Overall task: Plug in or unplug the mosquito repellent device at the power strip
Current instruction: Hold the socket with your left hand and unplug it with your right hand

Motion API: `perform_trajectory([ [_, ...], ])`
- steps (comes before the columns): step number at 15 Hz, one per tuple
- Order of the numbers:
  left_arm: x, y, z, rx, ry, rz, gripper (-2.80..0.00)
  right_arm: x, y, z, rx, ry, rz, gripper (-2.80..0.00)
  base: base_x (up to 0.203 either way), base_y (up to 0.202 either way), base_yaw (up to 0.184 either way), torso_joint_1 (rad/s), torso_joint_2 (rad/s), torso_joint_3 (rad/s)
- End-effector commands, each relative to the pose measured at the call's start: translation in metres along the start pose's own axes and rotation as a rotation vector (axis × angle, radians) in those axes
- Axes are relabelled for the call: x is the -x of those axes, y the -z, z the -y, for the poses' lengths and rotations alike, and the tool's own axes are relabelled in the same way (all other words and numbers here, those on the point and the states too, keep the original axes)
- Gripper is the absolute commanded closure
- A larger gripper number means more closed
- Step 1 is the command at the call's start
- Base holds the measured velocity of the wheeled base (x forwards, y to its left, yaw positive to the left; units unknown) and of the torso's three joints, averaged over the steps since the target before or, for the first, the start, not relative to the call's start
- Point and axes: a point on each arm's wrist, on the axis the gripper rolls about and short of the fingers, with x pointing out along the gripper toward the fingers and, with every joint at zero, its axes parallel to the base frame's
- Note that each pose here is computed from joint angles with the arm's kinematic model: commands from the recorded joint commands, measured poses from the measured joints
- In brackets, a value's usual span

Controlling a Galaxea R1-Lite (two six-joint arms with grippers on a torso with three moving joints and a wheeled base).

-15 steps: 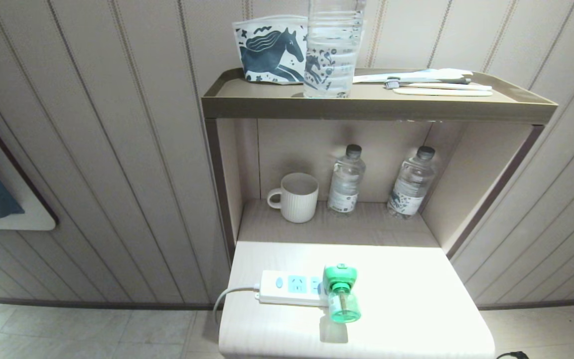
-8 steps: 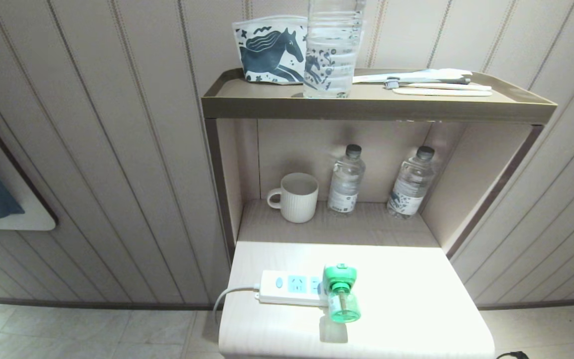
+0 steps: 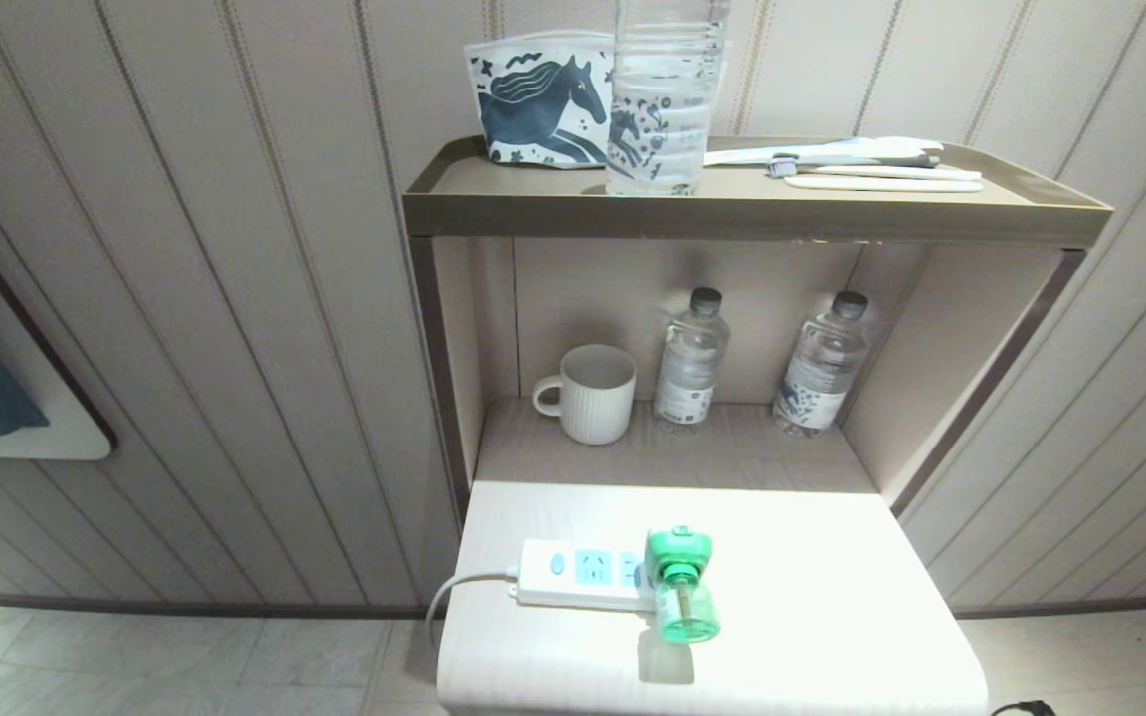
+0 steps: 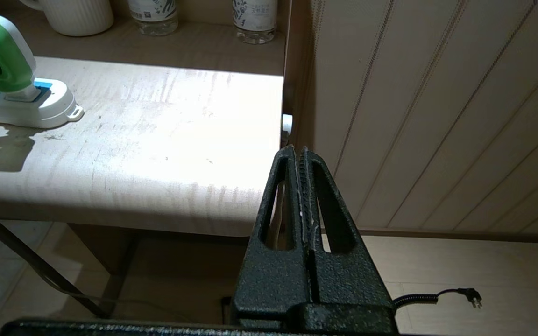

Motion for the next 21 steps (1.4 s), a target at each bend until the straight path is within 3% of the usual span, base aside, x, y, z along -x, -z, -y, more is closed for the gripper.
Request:
perform_trajectory([
  [1,0.000,0.000,0.000,0.002,0.000,-0.001,0.00,0.000,0.000,0.000,-0.004,-0.003,-0.005,0.00,0.000,0.000,0.000,0.000,0.00,0.000],
  [9,0.000,0.000,0.000,0.003,0.000,-0.002,0.00,0.004,-0.008,0.000,-0.002,-0.012,-0.028,0.00,0.000,0.000,0.000,0.000,0.00,0.000],
  [11,0.000,0.000,0.000,0.003,0.000,0.000,0.00,0.017,-0.056,0.001,-0.003,-0.035,0.030,0.00,0.000,0.000,0.000,0.000,0.00,0.000],
  [13,0.000,0.000,0.000,0.003,0.000,0.000,0.00,0.027,-0.130,0.002,-0.008,-0.049,0.091,0.00,0.000,0.000,0.000,0.000,0.00,0.000],
  [17,0.000,0.000,0.000,0.003,0.000,0.000,0.00,-0.008,-0.287,0.004,-0.095,-0.048,0.091,0.00,0.000,0.000,0.000,0.000,0.00,0.000],
  [19,0.000,0.000,0.000,0.002,0.001,-0.004,0.00,-0.058,-0.329,0.004,-0.163,-0.065,-0.053,0.00,0.000,0.000,0.000,0.000,0.00,0.000],
  [20,0.000,0.001,0.000,0.000,0.001,-0.011,0.00,-0.087,-0.336,0.000,-0.194,-0.089,-0.184,0.00,0.000,0.000,0.000,0.000,0.00,0.000],
  [21,0.000,0.001,0.000,0.000,0.001,-0.011,0.00,-0.115,-0.329,-0.007,-0.201,-0.124,-0.389,0.00,0.000,0.000,0.000,0.000,0.00,0.000],
])
